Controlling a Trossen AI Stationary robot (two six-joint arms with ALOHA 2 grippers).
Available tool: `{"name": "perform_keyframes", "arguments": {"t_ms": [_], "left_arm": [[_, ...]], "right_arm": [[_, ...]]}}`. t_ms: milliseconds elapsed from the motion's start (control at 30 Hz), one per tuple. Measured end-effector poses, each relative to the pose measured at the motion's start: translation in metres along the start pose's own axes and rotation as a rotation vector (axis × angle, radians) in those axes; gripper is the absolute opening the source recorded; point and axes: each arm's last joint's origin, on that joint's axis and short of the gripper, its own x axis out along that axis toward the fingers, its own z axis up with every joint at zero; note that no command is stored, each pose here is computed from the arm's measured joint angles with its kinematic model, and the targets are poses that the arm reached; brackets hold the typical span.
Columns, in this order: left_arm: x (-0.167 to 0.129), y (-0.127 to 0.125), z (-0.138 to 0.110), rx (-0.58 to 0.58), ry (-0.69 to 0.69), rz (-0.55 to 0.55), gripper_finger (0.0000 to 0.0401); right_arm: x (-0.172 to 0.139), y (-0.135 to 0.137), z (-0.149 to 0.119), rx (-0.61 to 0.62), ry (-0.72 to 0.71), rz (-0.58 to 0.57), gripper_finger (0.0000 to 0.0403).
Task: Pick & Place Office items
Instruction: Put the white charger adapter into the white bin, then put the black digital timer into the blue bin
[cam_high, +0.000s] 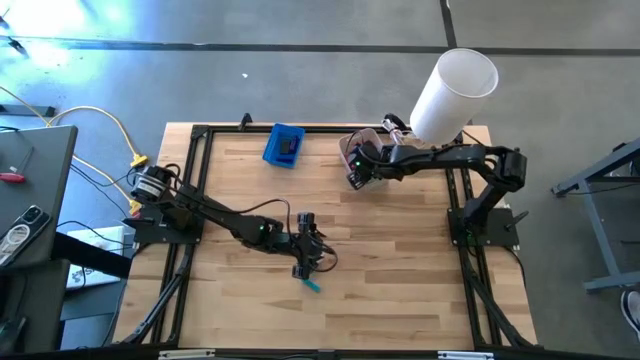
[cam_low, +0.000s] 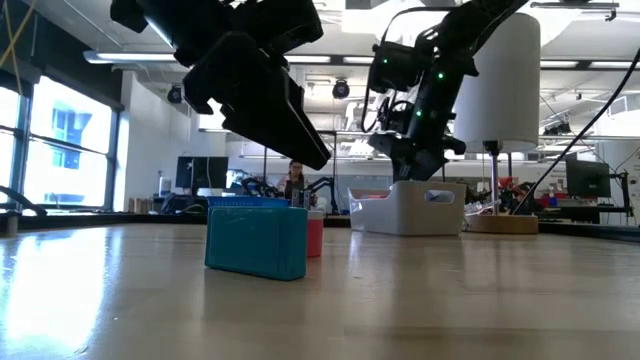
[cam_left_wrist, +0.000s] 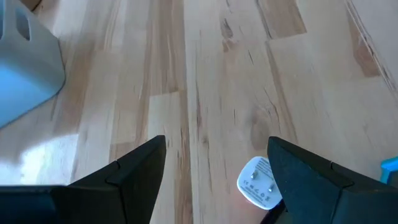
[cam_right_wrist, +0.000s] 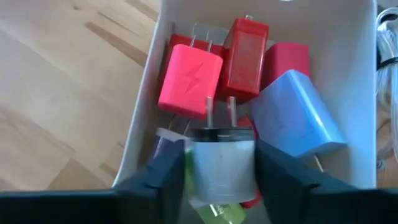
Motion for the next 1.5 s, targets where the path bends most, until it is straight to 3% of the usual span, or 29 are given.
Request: {"name": "perform_keyframes", "arguments": {"t_ms": [133, 267, 533, 733, 867, 1000, 1133, 1500], "left_arm": [[0.000, 0.000, 0.000, -0.042, 0.000, 0.000, 0.0272], [0.000, 0.000, -0.001, -0.076, 0.007, 0.000, 0.0272], [-0.003, -0.001, -0.001, -0.042, 0.019, -0.003, 0.0272], [-0.024, -0.002, -0.006, -0.004, 0.114, 0.005, 0.0272], [-0.039, -0.011, -0.005, 0.035, 0.129, -0.117, 0.0272], [-0.046, -0.024, -0.007, 0.139, 0.139, -0.262, 0.0272], [-0.047, -0.030, -0.017, 0.228, 0.217, -0.282, 0.0272], [-0.034, -0.012, -0.021, 0.191, 0.271, -0.261, 0.0264]], "right_arm": [[0.000, -0.001, 0.001, 0.000, -0.006, -0.008, 0.0219], [-0.001, 0.000, 0.001, 0.001, -0.022, -0.016, 0.0241], [-0.022, -0.001, 0.005, -0.018, -0.067, 0.036, 0.0239], [-0.057, 0.003, 0.003, -0.052, -0.089, 0.213, 0.0235], [-0.085, 0.007, -0.003, -0.078, -0.115, 0.320, 0.0235], [-0.107, 0.016, -0.014, -0.121, -0.140, 0.390, 0.0235], [-0.124, 0.030, -0.028, -0.176, -0.157, 0.462, 0.0235], [-0.152, 0.065, -0.068, -0.324, -0.159, 0.605, 0.0235]]}}
